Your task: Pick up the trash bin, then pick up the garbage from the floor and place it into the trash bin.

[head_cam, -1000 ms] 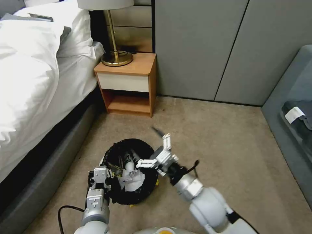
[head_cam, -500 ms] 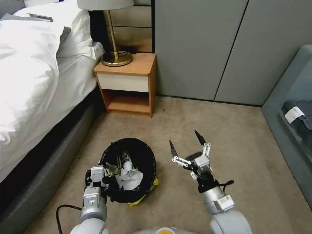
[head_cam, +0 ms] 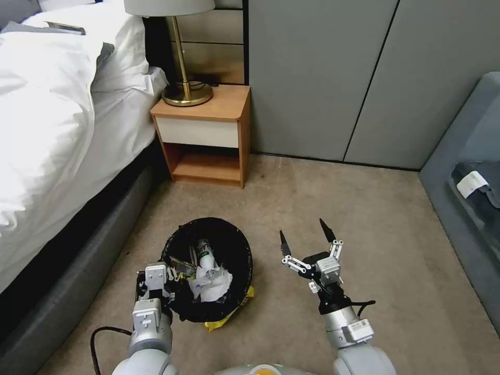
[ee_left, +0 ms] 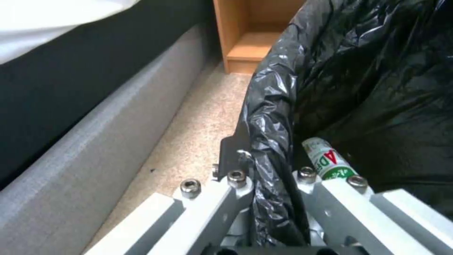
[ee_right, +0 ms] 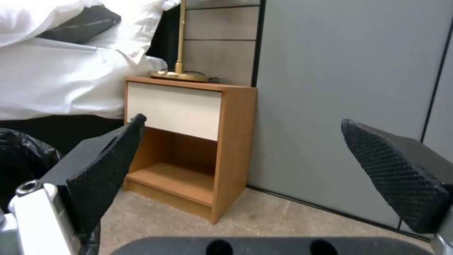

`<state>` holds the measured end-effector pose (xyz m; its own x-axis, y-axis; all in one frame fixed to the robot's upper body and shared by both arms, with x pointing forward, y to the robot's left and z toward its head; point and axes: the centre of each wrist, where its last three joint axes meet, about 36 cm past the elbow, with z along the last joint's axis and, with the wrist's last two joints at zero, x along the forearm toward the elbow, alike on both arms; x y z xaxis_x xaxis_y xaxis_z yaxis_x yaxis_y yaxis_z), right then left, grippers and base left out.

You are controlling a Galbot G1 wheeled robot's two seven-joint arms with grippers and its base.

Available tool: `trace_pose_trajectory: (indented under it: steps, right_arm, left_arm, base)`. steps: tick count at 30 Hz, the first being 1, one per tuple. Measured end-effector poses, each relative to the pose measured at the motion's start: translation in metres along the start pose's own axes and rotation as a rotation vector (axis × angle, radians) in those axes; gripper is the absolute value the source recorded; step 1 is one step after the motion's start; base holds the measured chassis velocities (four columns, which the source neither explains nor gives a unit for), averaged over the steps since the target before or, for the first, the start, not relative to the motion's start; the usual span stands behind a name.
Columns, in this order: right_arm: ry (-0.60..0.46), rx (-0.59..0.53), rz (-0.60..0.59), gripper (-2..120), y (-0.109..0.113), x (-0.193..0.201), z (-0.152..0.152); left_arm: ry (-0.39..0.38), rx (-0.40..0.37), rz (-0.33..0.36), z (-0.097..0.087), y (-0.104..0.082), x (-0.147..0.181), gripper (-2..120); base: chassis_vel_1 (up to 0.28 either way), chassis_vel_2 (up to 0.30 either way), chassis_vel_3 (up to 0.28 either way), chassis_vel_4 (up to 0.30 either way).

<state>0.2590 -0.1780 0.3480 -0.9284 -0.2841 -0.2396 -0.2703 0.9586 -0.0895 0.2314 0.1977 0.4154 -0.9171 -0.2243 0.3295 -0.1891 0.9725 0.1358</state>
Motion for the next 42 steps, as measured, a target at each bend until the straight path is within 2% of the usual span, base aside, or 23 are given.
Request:
trace_pose_trajectory:
  steps: [16,42]
  right_arm:
    - [-0.003,0.005,-0.003,100,-0.0027,-0.0025,-0.0001]
    - [0.006,0.022,-0.031,100,-0.0051,-0.0032,-0.0003]
  left_arm:
    - [-0.005,0.0,0.0,-0.0023,-0.0008,0.001,1]
    - [-0.013,-0.001,0.0,-0.0058,0.0012,0.0019,1]
  base:
    - [0.052,0.062,0.058,0.058]
    - [0.12,0.122,0.119,0.125]
